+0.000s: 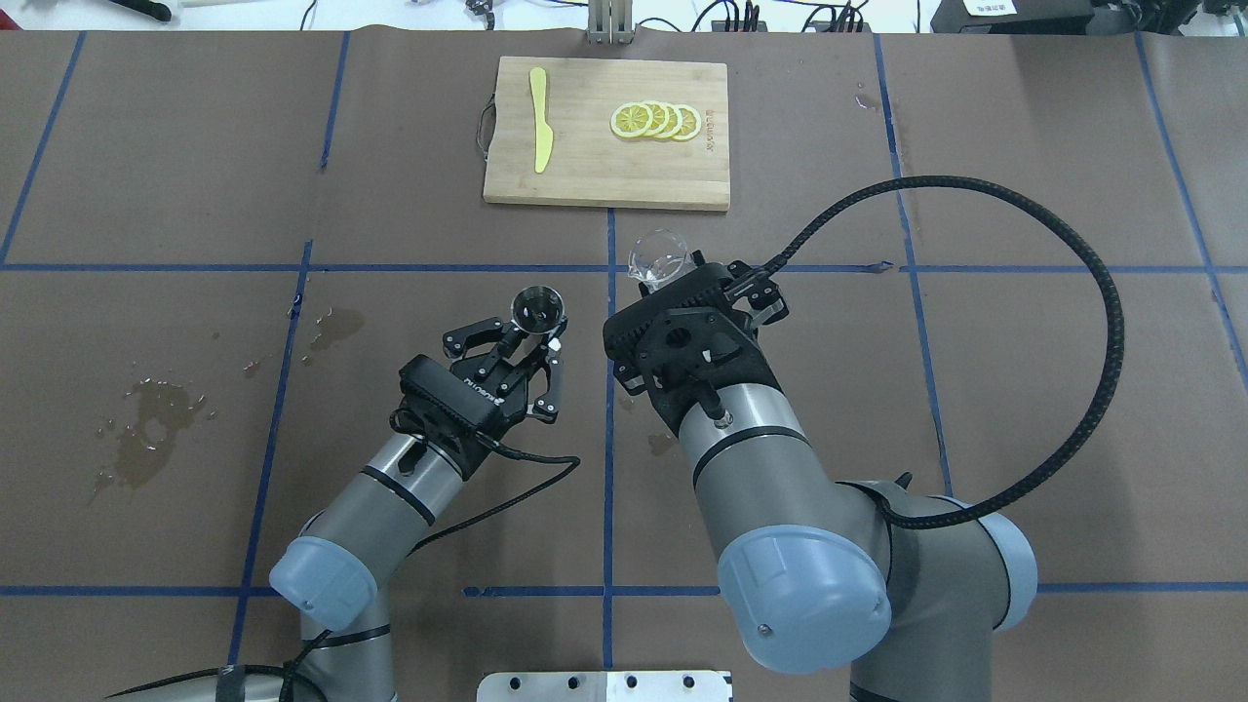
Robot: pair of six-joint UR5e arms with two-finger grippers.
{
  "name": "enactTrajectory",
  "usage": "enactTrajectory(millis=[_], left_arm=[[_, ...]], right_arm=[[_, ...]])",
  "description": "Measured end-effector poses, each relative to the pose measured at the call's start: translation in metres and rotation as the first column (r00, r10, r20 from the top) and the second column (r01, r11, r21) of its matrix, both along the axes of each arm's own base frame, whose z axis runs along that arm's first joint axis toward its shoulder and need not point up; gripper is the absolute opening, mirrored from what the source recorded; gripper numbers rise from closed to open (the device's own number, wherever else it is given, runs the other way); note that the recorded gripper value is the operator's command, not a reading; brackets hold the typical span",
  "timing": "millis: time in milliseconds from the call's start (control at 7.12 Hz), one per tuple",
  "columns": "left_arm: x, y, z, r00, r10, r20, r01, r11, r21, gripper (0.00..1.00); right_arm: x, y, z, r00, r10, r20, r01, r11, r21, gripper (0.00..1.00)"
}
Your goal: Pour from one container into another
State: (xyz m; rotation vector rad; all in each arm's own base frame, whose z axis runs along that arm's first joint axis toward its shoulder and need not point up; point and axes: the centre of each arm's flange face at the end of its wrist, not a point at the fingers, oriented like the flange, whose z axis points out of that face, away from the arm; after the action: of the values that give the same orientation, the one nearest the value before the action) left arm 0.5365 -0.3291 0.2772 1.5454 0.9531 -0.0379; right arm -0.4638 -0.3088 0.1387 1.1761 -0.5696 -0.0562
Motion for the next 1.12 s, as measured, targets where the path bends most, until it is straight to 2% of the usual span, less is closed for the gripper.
enactTrajectory(millis=[281,421,562,842,983,1123], left_arm=[[-0.033,-0.007,0.025,0.999,-0.033,-0.004,0.033,0.999,-0.019,0.0],[-0.057,-0.005,0.052,0.999,-0.043,-0.001,0.043,0.998,-0.035,0.0],[-0.086,0.0,0.077,0.997,-0.075,0.003,0.075,0.996,-0.054,0.0],[-0.129,0.006,0.133,0.987,-0.139,0.074,0.146,0.985,-0.096,0.0],[-0.154,0.01,0.168,0.983,-0.169,0.067,0.177,0.975,-0.135,0.0],[-0.184,0.015,0.203,0.979,-0.203,0.011,0.201,0.962,-0.183,0.0]], right_arm=[[0.013,0.002,0.018,0.992,0.036,0.118,-0.026,0.996,-0.086,0.0],[0.018,0.002,0.027,0.987,0.044,0.152,-0.025,0.992,-0.123,0.0],[0.023,-0.001,0.037,0.982,0.055,0.18,-0.026,0.987,-0.16,0.0],[0.026,-0.004,0.057,0.974,0.082,0.211,-0.034,0.975,-0.22,0.0],[0.027,-0.005,0.063,0.966,0.104,0.238,-0.043,0.968,-0.249,0.0],[0.028,-0.005,0.069,0.959,0.123,0.255,-0.051,0.961,-0.27,0.0]])
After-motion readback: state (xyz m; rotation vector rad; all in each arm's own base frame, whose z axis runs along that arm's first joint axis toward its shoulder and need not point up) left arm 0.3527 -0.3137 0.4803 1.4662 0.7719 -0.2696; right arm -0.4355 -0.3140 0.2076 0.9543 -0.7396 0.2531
